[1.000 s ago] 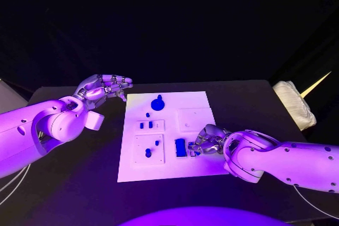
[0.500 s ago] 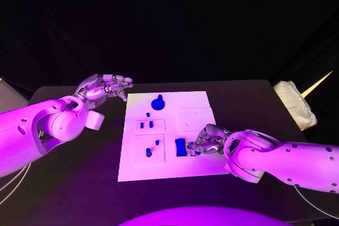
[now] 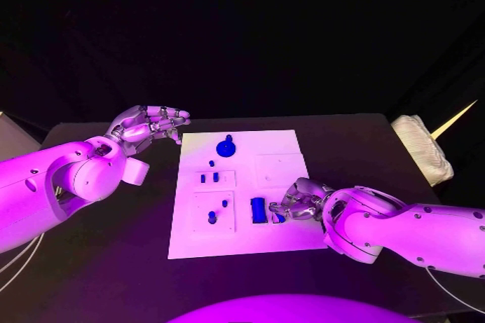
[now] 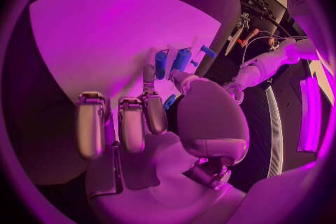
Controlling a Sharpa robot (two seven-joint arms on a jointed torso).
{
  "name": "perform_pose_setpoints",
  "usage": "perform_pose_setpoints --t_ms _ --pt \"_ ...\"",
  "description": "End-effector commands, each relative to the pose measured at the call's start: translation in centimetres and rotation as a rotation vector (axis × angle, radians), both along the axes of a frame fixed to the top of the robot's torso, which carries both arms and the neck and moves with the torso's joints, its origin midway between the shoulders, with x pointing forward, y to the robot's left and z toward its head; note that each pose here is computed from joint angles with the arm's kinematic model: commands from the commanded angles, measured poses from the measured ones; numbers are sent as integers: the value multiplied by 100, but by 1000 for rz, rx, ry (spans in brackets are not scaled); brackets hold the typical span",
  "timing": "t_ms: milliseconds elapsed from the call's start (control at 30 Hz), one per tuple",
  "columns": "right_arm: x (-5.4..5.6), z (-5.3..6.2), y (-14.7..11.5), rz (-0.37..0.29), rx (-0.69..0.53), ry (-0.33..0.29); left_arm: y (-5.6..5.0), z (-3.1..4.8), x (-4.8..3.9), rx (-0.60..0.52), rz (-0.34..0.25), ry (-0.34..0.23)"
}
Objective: Assemble the parts on the task board
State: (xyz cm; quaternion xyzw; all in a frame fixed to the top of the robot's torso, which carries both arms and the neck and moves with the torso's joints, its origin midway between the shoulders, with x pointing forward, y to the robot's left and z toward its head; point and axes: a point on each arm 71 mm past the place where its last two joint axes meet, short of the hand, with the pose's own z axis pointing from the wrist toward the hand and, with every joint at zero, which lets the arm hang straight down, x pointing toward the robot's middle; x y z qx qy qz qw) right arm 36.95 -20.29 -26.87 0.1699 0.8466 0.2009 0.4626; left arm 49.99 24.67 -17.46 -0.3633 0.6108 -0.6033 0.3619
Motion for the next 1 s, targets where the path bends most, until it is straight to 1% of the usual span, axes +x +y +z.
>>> perform_pose_setpoints --t_ms 33,500,1000 --pt "-15 4 3 20 -6 0 -17 10 -4 -9 -13 -1" --pt "-18 5 -35 17 -17 -1 -7 8 -2 -6 -11 0" --pt "-94 28 4 46 2 28 3 5 0 -2 -8 2"
